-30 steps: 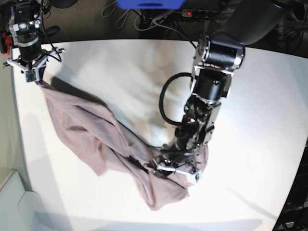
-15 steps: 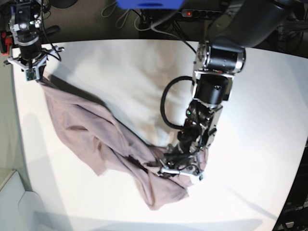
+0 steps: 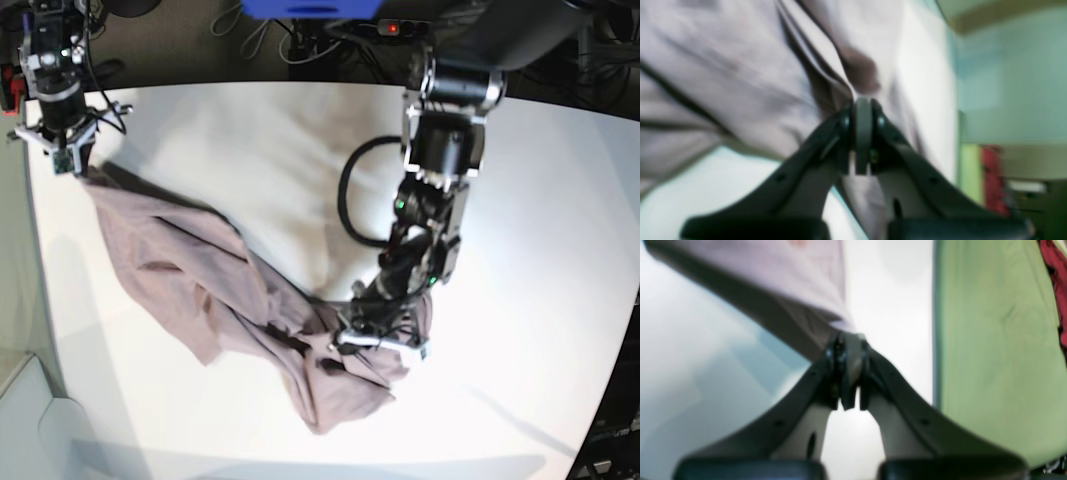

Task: Layout the t-shirt on the table in an organized manner, then fold the t-shirt properly
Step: 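Fling the shirt flat across the table with both grippers and release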

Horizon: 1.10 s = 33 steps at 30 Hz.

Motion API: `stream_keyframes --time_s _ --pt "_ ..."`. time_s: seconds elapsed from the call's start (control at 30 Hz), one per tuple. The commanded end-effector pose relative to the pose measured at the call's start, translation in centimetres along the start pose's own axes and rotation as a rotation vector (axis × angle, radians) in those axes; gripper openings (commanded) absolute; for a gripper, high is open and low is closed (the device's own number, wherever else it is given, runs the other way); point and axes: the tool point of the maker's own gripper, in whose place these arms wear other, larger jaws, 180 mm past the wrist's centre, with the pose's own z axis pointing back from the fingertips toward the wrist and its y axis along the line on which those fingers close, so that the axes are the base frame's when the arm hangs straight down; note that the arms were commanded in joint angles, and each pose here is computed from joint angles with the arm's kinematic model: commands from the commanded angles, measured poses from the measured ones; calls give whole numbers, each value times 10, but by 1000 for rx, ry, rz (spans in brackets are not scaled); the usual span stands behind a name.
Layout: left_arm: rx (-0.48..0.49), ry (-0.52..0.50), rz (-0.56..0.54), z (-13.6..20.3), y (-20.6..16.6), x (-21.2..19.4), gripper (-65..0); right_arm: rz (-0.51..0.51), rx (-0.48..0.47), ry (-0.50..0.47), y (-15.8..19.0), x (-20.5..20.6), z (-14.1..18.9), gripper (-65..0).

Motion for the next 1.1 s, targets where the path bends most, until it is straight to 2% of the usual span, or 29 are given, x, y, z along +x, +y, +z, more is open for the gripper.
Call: stream_keyframes --time_s 0.0,0.27,0.47,0.67,0.9,1.07 --pt "-62 -91 14 11 -16 39 -649 13 -20 -41 -9 11 0 -650" --pt "-143 -140 187 111 22 70 -649 5 -35 -84 -13 27 -7 -650" --pt "-119 -216 255 178 71 99 -649 -1 -47 -115 -17 40 -12 -650" --pt "-32 -257 335 232 123 100 -649 -2 -48 -118 -17 41 -13 -650" --pt "167 -213 386 287 183 52 -649 6 -32 -80 -12 25 -6 -650" --pt "261 -164 419 313 207 20 -646 11 -17 -51 -7 13 -1 -650"
